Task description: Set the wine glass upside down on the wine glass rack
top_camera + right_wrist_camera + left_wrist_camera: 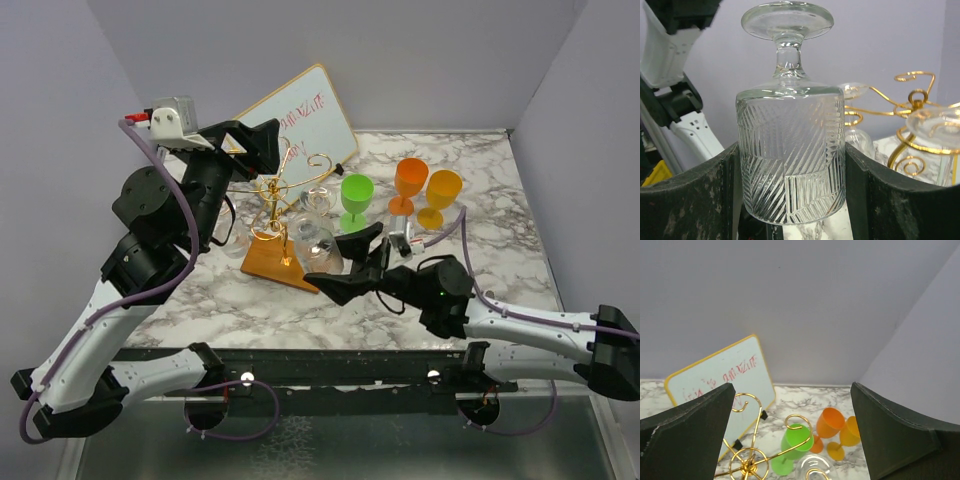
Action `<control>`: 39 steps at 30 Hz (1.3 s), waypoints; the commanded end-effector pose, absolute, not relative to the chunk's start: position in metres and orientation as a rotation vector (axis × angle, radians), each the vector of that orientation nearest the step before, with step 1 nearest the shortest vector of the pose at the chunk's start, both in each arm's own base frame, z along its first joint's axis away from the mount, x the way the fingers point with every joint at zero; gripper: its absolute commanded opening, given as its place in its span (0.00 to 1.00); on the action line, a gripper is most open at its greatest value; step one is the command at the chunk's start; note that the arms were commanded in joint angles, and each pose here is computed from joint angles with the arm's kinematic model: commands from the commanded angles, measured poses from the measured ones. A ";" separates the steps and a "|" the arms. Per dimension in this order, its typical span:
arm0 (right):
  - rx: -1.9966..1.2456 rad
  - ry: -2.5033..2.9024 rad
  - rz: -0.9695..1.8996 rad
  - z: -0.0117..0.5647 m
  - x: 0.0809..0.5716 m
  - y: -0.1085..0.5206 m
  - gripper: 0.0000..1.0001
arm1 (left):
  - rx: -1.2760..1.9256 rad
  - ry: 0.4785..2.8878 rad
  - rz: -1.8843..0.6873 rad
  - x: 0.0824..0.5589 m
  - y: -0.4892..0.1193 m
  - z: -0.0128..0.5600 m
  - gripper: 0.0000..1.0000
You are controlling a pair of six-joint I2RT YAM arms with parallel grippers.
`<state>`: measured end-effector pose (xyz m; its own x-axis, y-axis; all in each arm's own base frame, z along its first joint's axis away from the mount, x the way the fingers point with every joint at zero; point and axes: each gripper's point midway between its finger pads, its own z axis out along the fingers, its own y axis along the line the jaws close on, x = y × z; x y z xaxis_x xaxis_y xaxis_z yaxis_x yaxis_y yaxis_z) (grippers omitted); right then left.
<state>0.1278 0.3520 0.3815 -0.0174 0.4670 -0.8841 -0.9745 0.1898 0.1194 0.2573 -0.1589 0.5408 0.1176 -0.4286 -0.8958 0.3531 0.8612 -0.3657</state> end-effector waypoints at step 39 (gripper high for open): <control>-0.287 1.066 1.257 0.322 0.176 0.389 0.01 | -0.014 1.452 -0.405 0.281 -0.166 0.505 0.99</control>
